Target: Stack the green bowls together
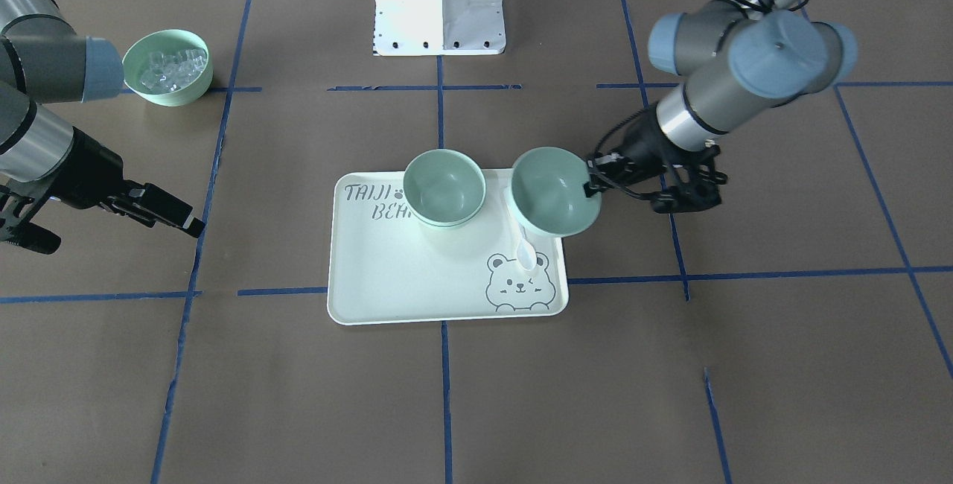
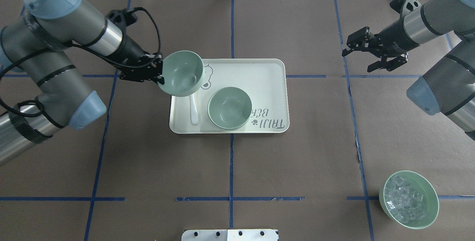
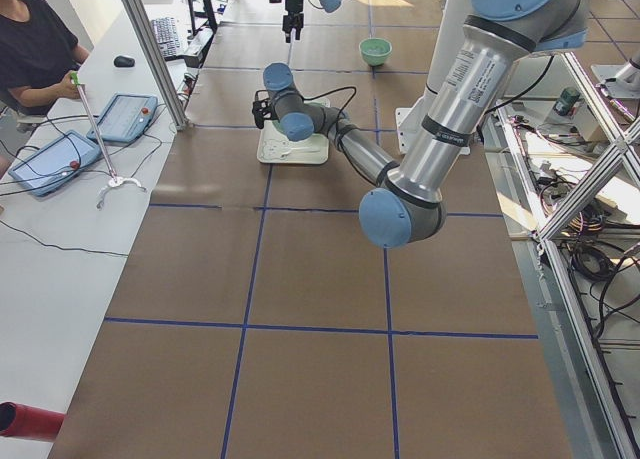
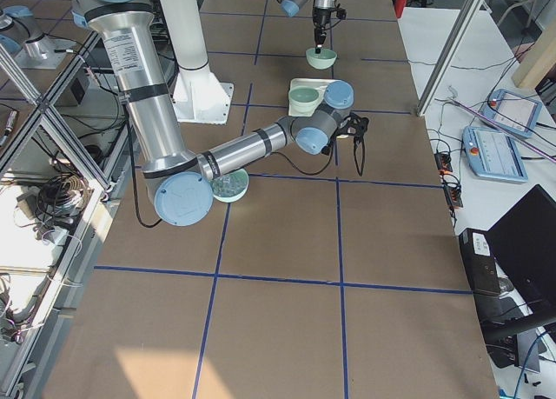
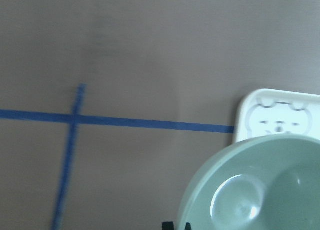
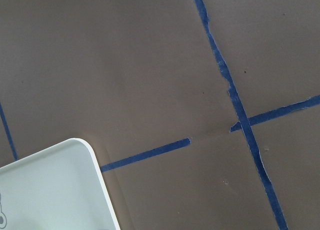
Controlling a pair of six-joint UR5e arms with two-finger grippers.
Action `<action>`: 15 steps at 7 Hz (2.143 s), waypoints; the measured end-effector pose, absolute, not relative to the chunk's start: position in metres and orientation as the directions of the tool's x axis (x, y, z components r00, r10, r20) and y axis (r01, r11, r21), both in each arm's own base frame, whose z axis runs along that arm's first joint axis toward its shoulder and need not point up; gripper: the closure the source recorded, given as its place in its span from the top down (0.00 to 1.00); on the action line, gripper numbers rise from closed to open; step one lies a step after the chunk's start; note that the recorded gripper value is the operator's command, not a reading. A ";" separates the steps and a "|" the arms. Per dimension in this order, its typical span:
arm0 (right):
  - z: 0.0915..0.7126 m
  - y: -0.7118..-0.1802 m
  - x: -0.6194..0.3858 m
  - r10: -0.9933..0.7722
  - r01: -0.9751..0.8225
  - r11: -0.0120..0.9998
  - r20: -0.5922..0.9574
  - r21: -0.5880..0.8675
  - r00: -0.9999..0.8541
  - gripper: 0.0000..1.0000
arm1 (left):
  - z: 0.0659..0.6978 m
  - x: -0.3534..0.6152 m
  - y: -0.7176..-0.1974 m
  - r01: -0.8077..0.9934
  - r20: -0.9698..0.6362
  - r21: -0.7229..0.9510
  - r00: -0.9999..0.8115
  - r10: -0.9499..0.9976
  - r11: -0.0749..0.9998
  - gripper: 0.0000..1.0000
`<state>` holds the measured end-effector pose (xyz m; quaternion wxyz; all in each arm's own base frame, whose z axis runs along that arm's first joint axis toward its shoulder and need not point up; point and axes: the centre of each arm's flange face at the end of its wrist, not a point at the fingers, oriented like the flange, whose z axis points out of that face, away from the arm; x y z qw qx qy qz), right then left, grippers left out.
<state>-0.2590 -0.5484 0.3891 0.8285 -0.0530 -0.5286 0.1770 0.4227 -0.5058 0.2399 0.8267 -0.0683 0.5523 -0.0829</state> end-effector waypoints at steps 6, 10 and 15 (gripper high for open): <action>0.391 -0.551 -0.257 0.353 -0.243 0.930 0.856 -0.277 0.378 1.00 | 0.192 0.511 -0.453 0.116 -0.898 -0.202 0.374 -0.232 0.972 0.00; 0.392 -0.551 -0.257 0.354 -0.243 0.930 0.855 -0.278 0.379 1.00 | 0.199 0.513 -0.456 0.141 -0.890 -0.199 0.388 -0.239 0.970 0.52; 0.393 -0.553 -0.252 0.359 -0.250 0.927 0.854 -0.280 0.376 1.00 | 0.202 0.517 -0.444 0.177 -0.894 -0.157 0.392 -0.216 0.971 1.00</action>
